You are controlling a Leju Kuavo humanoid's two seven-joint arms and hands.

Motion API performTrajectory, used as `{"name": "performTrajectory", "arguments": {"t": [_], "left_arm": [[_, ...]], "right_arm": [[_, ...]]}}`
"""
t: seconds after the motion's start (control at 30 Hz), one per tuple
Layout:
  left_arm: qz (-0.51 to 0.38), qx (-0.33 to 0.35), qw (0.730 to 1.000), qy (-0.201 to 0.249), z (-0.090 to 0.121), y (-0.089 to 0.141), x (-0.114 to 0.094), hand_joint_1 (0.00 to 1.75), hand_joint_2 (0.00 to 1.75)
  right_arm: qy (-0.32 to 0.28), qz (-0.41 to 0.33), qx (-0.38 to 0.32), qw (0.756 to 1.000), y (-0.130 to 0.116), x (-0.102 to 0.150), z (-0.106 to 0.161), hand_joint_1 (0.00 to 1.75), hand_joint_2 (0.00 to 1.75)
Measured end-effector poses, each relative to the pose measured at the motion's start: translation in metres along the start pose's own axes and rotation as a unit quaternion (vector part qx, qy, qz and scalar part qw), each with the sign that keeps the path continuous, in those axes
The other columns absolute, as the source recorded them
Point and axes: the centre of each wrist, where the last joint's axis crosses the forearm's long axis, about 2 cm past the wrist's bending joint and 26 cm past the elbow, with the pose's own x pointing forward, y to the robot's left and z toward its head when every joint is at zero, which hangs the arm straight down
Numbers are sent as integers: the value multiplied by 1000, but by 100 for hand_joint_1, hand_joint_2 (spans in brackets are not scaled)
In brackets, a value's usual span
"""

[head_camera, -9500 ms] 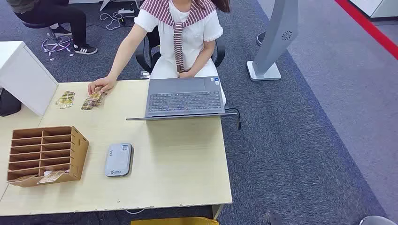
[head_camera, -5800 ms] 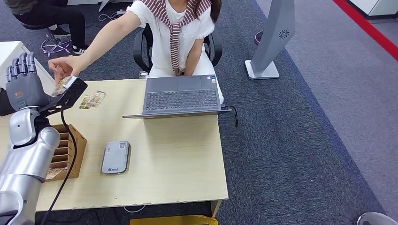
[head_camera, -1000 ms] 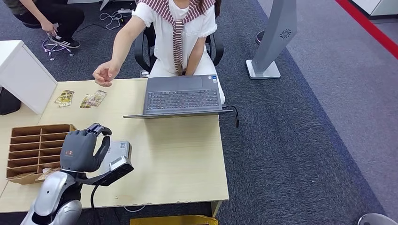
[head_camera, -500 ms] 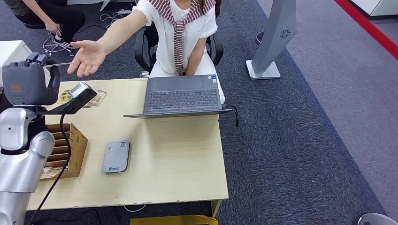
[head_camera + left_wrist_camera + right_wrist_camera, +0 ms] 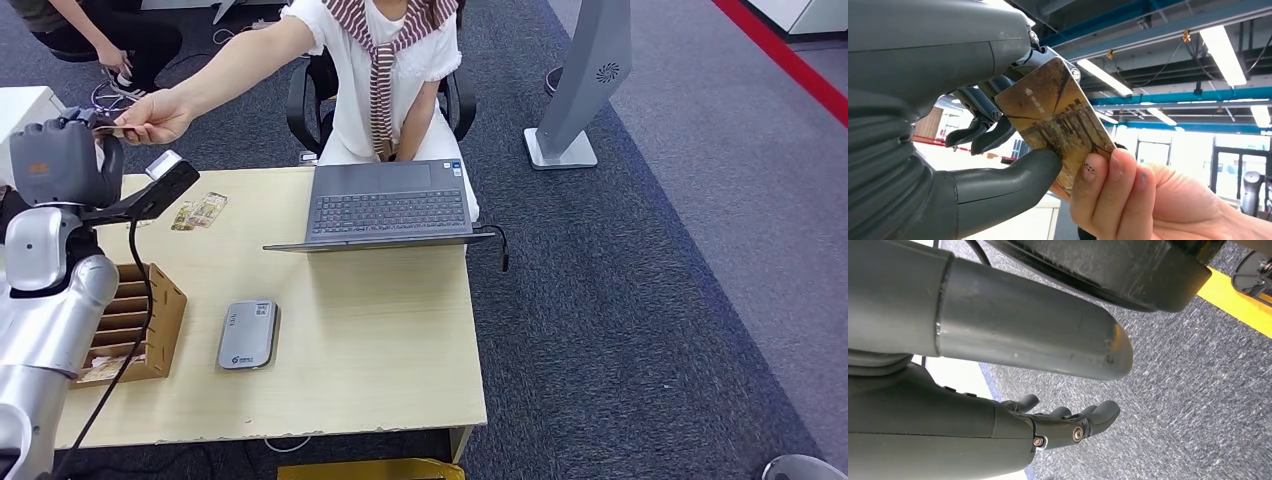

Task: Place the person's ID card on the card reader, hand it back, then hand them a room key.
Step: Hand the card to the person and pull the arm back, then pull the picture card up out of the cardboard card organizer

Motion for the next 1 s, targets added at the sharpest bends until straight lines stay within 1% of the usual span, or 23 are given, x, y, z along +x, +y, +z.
{"name": "performTrajectory", "arguments": {"t": [0.1,0.23,0.4,0.57,0.67,0.83,1.0], "left_arm": [[-1,-6,1000,3,1,-3,-1,175,175],[2,-12,1000,7,1,-5,-1,0,175],[16,1,1000,7,3,-6,-1,0,175],[47,23,998,-17,16,-6,9,0,175],[67,36,996,-36,31,-5,19,0,175],[100,59,991,-70,63,-4,35,0,175],[129,84,983,-95,92,1,44,0,175]], "right_arm": [[0,0,0,1000,0,0,0,0,0],[0,0,1,1000,0,0,0,0,0],[1,0,1,1000,0,0,0,0,0],[3,-3,1,1000,0,0,0,0,0],[8,-8,3,1000,0,0,0,0,0],[13,-16,5,1000,0,-1,0,0,0],[19,-38,6,999,0,-2,0,0,0]]}}
